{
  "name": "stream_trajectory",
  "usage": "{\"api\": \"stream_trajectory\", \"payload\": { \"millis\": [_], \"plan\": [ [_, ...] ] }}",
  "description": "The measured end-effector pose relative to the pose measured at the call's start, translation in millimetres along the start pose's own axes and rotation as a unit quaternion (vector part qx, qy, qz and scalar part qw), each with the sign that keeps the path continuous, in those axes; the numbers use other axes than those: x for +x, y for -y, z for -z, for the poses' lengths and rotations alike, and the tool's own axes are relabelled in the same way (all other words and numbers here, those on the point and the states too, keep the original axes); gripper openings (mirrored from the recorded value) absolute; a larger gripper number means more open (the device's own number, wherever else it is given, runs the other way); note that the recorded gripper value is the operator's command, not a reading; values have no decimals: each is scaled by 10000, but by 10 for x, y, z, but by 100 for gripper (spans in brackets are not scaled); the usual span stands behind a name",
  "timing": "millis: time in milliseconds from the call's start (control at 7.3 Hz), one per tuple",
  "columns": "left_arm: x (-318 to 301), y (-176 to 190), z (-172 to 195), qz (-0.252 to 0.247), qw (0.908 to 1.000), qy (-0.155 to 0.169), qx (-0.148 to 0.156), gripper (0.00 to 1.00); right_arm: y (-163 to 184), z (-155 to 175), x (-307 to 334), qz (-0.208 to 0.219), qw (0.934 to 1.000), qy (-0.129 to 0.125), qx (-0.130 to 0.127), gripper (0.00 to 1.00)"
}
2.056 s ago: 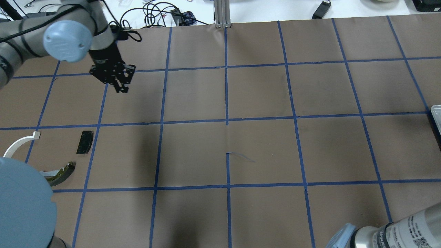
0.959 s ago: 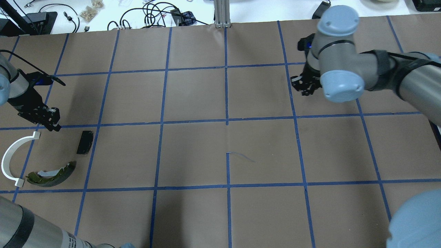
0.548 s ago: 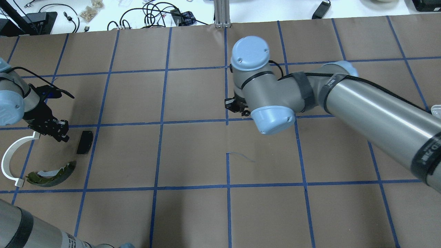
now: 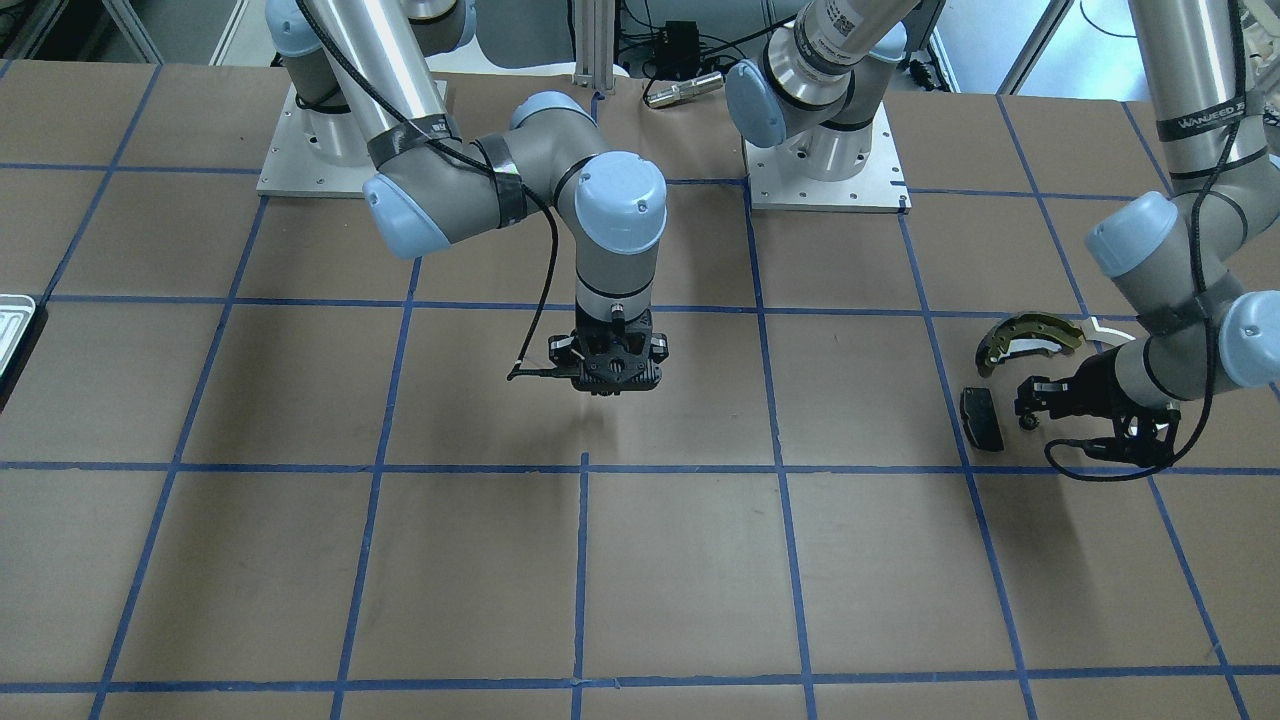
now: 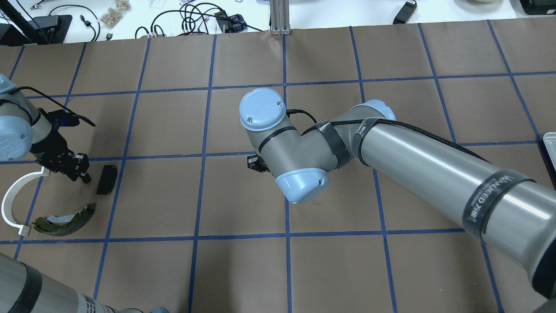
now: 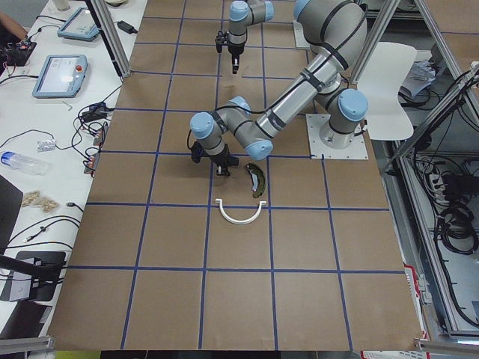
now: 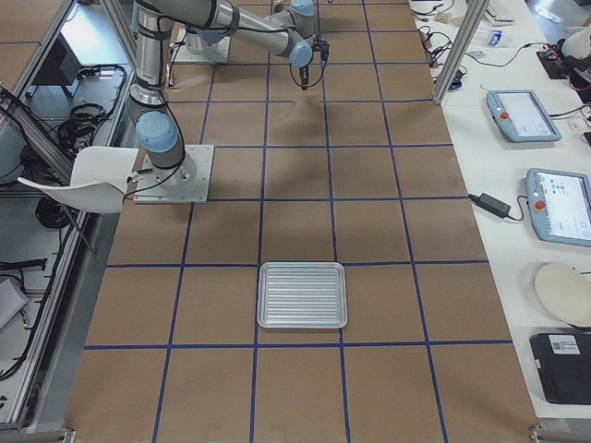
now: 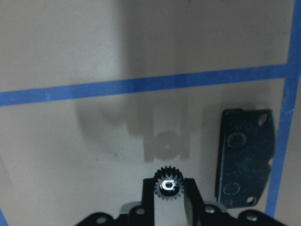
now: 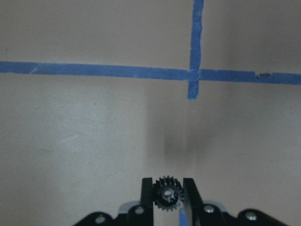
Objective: Place bearing gear from tray to pile
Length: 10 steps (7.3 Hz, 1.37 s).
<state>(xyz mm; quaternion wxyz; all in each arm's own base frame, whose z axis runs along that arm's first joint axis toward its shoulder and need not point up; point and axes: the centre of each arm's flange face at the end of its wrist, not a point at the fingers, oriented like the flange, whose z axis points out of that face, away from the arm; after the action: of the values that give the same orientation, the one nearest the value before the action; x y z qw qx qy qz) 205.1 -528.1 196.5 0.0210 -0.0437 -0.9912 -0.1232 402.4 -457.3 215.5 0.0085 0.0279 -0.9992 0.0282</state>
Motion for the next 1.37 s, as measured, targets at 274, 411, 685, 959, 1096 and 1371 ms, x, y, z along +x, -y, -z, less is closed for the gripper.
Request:
{"api": "stream_trajectory", "payload": {
  "millis": [274, 411, 685, 959, 1096, 1371],
  "plan": [
    [19, 13, 223, -22, 10000, 43, 29, 100, -16, -140, -105, 4, 9990, 409, -159, 93],
    [23, 57, 356, -34, 10000, 57, 41, 100, 32, -109, -103, 9, 9986, 522, -95, 100],
    [194, 238, 728, -27, 9999, 127, 57, 100, 420, 110, 276, 109, 9980, 525, 349, 100],
    [776, 505, 1231, 207, 9995, 222, 62, 100, 913, 644, 1282, 178, 9984, 301, 447, 100],
    [1206, 611, 1429, 322, 9990, 270, 154, 100, 1033, 1100, 1766, 95, 9992, 205, 341, 100],
    [2311, 703, 1636, 473, 9978, 239, 399, 100, 1080, 2108, 2242, -54, 9999, -18, 163, 100]
  ]
}}
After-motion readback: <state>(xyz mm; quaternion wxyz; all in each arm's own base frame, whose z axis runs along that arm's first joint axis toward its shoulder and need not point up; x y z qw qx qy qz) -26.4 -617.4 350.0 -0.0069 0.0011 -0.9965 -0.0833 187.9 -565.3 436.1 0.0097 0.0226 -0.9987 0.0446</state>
